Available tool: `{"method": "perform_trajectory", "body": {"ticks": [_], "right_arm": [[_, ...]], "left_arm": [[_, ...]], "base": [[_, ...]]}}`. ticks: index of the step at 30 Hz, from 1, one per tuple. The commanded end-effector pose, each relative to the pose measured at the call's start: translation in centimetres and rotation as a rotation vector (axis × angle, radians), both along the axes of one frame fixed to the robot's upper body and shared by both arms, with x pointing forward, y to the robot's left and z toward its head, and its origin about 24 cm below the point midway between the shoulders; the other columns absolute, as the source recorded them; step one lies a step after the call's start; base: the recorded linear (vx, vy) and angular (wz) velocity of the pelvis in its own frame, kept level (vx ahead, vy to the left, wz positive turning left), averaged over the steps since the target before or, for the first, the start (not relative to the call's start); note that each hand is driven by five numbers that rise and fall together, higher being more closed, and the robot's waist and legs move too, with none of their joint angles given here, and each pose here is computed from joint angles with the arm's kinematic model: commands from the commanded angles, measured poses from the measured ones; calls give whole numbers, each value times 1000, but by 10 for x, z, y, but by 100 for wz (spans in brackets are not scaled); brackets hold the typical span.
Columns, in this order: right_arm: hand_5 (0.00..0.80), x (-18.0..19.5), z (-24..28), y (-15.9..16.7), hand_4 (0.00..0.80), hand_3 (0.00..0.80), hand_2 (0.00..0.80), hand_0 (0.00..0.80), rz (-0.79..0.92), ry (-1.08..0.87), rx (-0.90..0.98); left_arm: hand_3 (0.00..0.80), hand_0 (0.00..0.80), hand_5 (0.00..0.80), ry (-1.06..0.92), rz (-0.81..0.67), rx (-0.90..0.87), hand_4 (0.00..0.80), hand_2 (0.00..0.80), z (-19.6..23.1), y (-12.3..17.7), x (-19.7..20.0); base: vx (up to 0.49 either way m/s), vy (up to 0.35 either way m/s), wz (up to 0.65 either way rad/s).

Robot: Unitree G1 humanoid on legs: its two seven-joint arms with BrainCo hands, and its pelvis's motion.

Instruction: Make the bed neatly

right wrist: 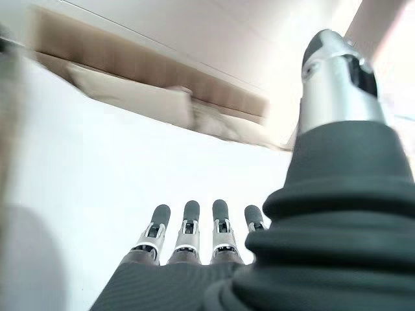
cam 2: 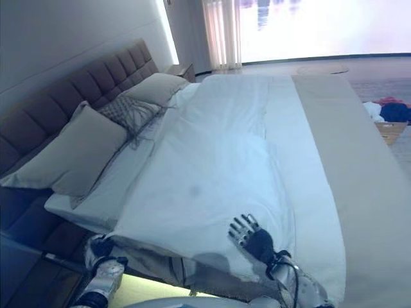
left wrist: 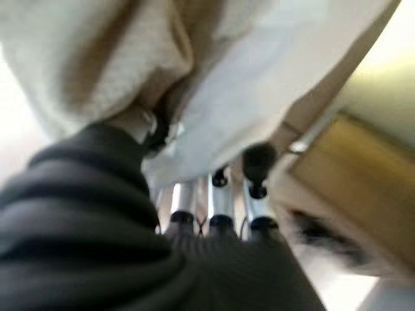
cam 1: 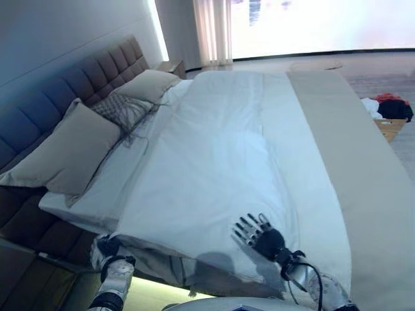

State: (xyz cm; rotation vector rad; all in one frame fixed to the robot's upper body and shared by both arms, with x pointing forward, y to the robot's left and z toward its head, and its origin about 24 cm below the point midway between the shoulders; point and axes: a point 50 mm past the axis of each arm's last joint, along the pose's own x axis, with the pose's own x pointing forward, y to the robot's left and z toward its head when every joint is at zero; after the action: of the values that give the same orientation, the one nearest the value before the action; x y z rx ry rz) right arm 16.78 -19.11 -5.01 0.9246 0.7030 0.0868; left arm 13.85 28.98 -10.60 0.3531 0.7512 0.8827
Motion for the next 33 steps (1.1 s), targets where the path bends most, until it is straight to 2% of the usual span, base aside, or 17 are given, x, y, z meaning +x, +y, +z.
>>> {"method": "perform_trajectory", "body": {"ticks": [1, 5, 10, 17, 24, 33], "right_arm": [[0, 16, 11, 1, 0, 0, 0, 0, -101, -93, 84], [0, 16, 13, -18, 0, 0, 0, 0, -134, -95, 56], [0, 20, 17, -26, 0, 0, 0, 0, -120, -81, 22], [0, 25, 30, -38, 0, 0, 0, 0, -101, -95, -41], [0, 20, 26, -49, 0, 0, 0, 0, -141, -109, -62], [0, 28, 30, -35, 0, 0, 0, 0, -118, -145, -46]], "left_arm": [[800, 800, 800, -131, 275, 148, 800, 800, 38, 86, -32], [800, 800, 800, -148, 402, 131, 800, 800, 48, 114, -57], [800, 800, 800, -64, 426, 133, 800, 800, 59, 139, -75], [800, 800, 800, 94, 245, 257, 800, 800, 91, 170, -72], [800, 800, 800, 66, 178, 363, 800, 800, 146, 202, -57], [800, 800, 800, -19, 183, 377, 800, 800, 185, 219, -39]], "base": [[32, 73, -7], [25, 85, -5], [12, 95, -2], [-28, 143, -5], [-58, 144, -2], [-30, 119, 3]]}}
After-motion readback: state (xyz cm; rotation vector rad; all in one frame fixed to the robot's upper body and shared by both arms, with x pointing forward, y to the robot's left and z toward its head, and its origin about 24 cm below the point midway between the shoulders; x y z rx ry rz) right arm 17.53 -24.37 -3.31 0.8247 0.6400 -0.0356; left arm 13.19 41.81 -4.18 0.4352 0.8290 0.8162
